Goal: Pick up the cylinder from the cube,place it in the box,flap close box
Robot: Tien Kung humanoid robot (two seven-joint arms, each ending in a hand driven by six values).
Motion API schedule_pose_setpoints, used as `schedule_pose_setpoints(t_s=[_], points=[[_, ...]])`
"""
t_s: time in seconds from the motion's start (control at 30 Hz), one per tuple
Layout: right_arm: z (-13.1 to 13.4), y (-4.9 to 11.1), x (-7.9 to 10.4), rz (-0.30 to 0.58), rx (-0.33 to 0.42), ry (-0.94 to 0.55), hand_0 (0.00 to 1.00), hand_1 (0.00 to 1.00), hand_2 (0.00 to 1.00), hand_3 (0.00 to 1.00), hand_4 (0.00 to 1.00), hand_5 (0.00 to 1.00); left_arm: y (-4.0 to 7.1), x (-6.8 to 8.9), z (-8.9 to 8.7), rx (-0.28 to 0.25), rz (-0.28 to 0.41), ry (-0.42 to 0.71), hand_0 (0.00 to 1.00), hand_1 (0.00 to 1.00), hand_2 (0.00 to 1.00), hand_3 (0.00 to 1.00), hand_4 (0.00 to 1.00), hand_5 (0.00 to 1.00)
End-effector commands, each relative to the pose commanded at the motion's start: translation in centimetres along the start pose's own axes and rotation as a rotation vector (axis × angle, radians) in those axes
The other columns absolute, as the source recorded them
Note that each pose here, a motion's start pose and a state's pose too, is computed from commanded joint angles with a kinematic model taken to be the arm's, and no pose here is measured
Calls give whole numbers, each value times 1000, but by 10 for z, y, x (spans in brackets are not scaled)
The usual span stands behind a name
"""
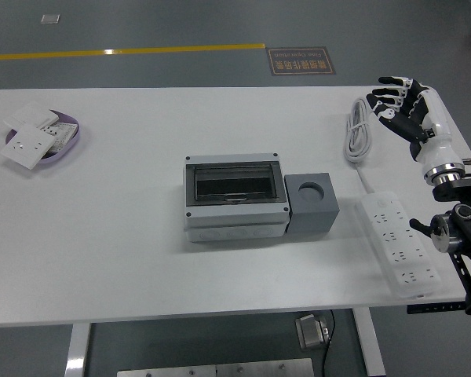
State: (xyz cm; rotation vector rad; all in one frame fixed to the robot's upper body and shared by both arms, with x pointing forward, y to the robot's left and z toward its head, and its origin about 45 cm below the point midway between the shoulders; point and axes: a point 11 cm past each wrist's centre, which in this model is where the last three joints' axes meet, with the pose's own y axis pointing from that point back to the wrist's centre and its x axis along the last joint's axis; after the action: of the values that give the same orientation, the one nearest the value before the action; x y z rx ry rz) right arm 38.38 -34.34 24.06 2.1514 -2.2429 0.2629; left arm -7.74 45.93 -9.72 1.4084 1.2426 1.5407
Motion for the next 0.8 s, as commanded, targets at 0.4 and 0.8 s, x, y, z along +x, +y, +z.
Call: schedule_pose_setpoints(t_s=[0.4,0.8], points=[[7,1,5,31,-24,0,501,515,503,582,761,127,0,0,0,-1,1,2,574,616,572,591,693,187],[7,1,10,57,-21,-8,489,492,479,571,756,143,0,0,0,1,2,1,574,614,572,591,691,185]])
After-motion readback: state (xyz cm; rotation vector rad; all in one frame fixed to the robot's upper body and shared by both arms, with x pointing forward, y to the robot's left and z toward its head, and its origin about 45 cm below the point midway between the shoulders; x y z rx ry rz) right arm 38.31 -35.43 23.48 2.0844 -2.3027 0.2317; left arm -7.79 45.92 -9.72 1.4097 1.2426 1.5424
